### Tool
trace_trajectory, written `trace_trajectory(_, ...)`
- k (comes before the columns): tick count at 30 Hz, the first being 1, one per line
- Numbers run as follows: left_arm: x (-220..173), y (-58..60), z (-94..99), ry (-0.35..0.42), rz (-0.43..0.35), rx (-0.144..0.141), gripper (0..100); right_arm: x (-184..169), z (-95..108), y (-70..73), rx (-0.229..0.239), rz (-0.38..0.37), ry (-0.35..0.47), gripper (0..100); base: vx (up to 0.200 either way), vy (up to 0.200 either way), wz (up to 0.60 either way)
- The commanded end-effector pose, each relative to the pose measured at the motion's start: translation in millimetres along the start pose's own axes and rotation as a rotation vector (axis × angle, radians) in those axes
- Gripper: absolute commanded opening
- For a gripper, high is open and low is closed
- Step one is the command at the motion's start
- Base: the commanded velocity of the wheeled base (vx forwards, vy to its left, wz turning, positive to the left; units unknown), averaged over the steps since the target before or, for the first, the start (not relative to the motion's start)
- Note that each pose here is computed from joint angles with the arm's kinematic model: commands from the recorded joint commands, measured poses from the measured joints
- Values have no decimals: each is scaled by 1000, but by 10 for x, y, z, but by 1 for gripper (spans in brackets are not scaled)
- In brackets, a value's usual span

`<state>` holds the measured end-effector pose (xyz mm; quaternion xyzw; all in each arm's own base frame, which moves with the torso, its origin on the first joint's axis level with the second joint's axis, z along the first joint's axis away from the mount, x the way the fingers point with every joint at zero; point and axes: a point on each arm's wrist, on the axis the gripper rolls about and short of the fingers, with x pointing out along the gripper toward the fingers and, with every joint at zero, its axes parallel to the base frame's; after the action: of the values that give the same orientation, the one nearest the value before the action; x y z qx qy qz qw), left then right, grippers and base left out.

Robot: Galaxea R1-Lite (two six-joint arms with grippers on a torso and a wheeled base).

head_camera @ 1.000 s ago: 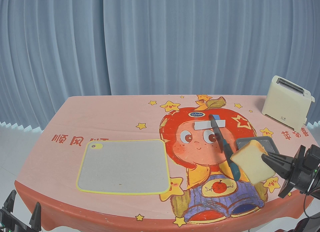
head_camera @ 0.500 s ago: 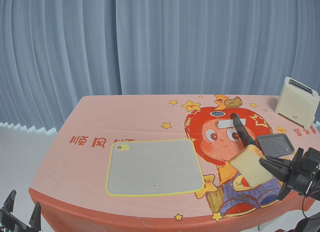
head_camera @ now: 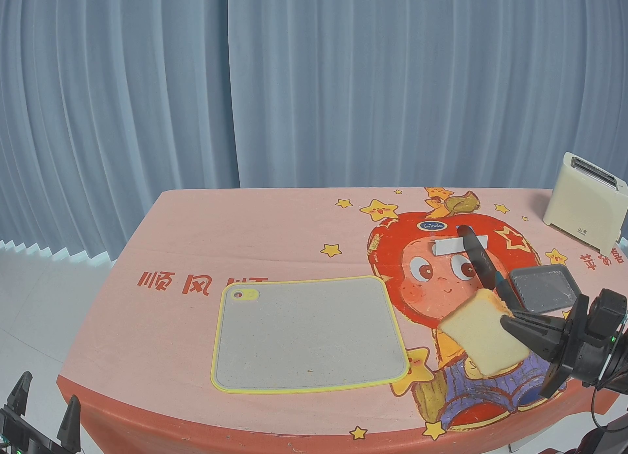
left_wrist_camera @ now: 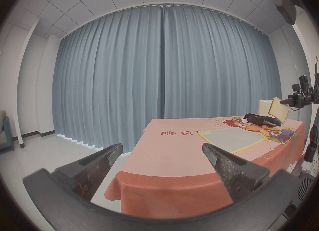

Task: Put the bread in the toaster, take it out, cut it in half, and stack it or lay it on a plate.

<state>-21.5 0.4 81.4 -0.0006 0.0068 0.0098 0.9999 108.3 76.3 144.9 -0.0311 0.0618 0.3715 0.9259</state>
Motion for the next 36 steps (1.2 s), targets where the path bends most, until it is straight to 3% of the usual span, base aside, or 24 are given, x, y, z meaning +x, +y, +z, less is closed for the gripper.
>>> trace_trajectory(1,14,0,-48,19,0,0,100,102,-21,22,49,28,31,0,0,0,0)
trace_trajectory(10,14,0,-48,19,0,0,100,330,34,77,157,76,61,0,0,0,0)
trace_trajectory(14,14,0,-48,19,0,0,100,491,13,123,272,93,98,0,0,0,0)
trace_trajectory(18,14,0,-48,19,0,2,100,624,-30,151,346,105,101,0,0,0,0)
trace_trajectory(31,14,0,-48,19,2,0,100,1150,-207,191,493,33,29,0,0,0,0)
trace_trajectory(32,14,0,-48,19,0,0,100,1245,-191,200,539,24,-10,0,0,0,0)
trace_trajectory(36,14,0,-48,19,0,0,100,1461,-178,255,630,-3,-68,0,0,0,0)
